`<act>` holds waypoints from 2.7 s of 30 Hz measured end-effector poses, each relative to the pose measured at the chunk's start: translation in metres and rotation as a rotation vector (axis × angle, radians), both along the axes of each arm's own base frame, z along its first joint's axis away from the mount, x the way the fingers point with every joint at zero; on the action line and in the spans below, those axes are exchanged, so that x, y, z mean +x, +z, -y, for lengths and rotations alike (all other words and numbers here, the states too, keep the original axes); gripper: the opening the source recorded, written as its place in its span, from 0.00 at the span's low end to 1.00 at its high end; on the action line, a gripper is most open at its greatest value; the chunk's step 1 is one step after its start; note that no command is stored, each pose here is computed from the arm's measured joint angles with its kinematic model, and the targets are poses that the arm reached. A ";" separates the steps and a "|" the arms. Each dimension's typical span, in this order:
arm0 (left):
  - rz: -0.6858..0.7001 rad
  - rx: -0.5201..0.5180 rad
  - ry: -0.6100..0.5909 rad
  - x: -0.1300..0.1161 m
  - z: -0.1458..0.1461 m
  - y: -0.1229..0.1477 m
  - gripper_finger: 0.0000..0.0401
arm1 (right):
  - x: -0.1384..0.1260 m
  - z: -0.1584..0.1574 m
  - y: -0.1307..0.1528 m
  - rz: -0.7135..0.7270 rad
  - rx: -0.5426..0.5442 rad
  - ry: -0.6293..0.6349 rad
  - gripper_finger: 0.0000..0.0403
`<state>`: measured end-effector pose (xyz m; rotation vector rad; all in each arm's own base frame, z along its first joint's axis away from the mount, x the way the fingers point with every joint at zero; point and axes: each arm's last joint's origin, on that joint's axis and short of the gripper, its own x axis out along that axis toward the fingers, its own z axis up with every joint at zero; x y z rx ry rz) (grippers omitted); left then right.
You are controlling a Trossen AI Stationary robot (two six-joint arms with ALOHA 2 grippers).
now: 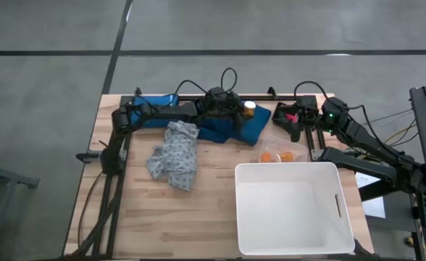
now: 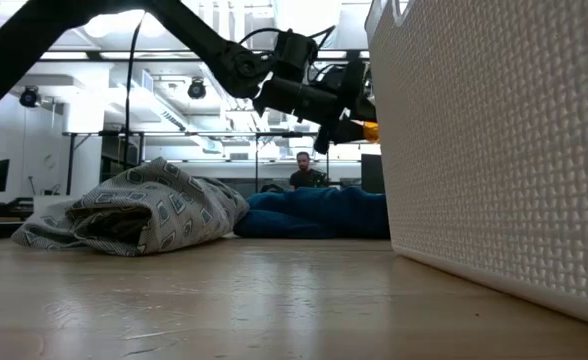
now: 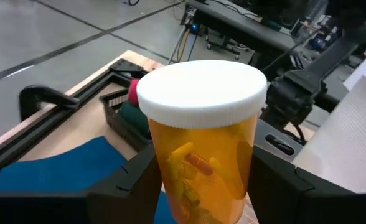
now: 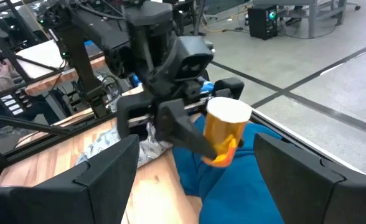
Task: Pick & place medical supplies in basket/bin
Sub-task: Put the orange pill bottle into the transparent bin
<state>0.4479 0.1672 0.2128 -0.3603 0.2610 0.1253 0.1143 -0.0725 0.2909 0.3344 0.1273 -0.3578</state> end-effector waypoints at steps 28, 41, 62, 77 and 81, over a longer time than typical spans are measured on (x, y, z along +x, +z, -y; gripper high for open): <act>0.092 -0.036 -0.053 0.088 0.081 -0.030 0.51 | 0.000 0.000 0.000 -0.001 0.000 0.000 0.77; 0.017 -0.060 -0.081 0.099 0.083 -0.053 0.51 | 0.000 0.000 0.000 -0.001 0.000 0.000 0.77; -0.127 -0.021 -0.136 0.097 0.103 -0.067 0.51 | 0.000 0.000 0.000 0.000 0.000 0.000 0.77; -0.144 -0.028 -0.151 0.096 0.104 -0.068 0.53 | 0.000 0.000 0.000 -0.001 0.000 0.000 0.77; -0.145 -0.029 -0.154 0.096 0.104 -0.068 0.56 | 0.000 0.000 0.000 -0.001 0.000 0.000 0.77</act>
